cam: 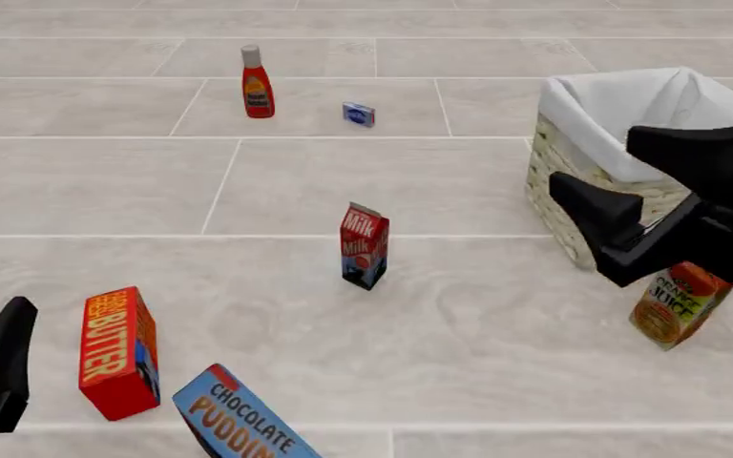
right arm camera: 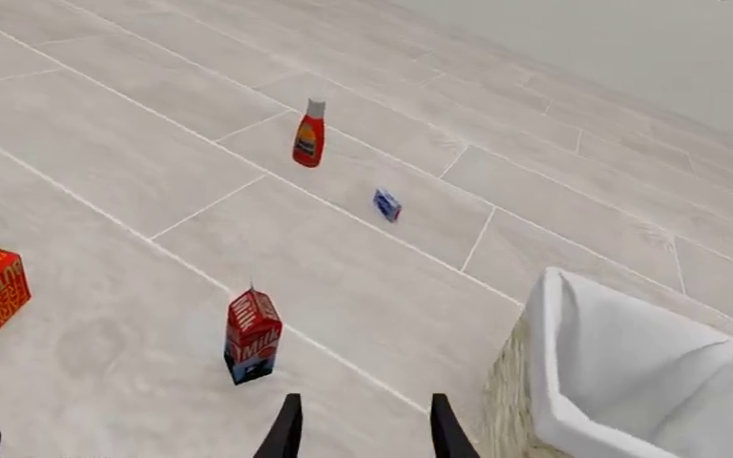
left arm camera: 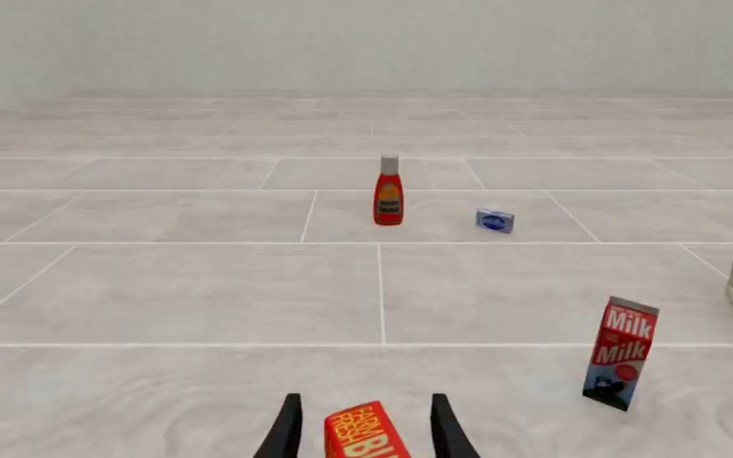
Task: Pick the milk and place it in the basket.
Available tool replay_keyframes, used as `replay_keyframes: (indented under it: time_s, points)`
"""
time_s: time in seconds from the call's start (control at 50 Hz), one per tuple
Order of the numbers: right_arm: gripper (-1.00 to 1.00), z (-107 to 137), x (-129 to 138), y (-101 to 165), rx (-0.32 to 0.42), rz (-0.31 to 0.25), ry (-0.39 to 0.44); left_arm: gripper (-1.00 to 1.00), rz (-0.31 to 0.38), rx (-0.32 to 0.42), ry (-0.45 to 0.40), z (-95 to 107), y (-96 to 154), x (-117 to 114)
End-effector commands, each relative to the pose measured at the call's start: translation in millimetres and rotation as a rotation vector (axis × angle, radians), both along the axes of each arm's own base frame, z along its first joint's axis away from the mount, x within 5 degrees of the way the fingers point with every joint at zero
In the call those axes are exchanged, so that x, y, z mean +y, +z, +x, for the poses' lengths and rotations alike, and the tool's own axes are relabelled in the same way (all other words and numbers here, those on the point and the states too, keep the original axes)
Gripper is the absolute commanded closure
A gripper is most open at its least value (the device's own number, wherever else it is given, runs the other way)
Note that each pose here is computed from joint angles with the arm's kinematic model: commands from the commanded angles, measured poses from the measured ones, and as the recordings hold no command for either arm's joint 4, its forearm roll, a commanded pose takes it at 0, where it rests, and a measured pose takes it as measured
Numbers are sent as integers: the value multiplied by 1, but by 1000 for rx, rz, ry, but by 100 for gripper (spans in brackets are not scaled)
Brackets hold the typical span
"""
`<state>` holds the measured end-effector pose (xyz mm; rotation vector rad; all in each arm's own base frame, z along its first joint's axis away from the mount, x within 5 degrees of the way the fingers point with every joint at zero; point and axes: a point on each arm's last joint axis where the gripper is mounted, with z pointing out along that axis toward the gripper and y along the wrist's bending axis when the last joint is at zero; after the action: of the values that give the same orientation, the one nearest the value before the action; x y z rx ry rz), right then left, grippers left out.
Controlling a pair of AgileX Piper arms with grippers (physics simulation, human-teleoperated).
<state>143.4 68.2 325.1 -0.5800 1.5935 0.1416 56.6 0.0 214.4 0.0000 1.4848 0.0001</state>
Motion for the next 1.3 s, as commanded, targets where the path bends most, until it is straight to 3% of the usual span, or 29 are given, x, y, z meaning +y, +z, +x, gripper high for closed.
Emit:
replay_keyframes:
  time_s: [0.02,0.24,0.34,0.68,0.7,1.08,1.3]
  points:
    - [-100,37,25,18,29,-84,41,-100,0,0,0,0,0,0]
    - [-100,81,57,13,120,-125,76,-100,0,0,0,0,0,0]
    - [-100,104,74,8,206,-101,75,-100,0,0,0,0,0,0]
    - [-100,130,117,-3,291,-116,139,-100,0,0,0,0,0,0]
    - [-100,146,130,-10,334,-138,139,-100,0,0,0,0,0,0]
    - [-100,171,155,-30,362,-170,158,-100,0,0,0,0,0,0]
    - [-100,177,168,-45,408,-158,162,-100,0,0,0,0,0,0]
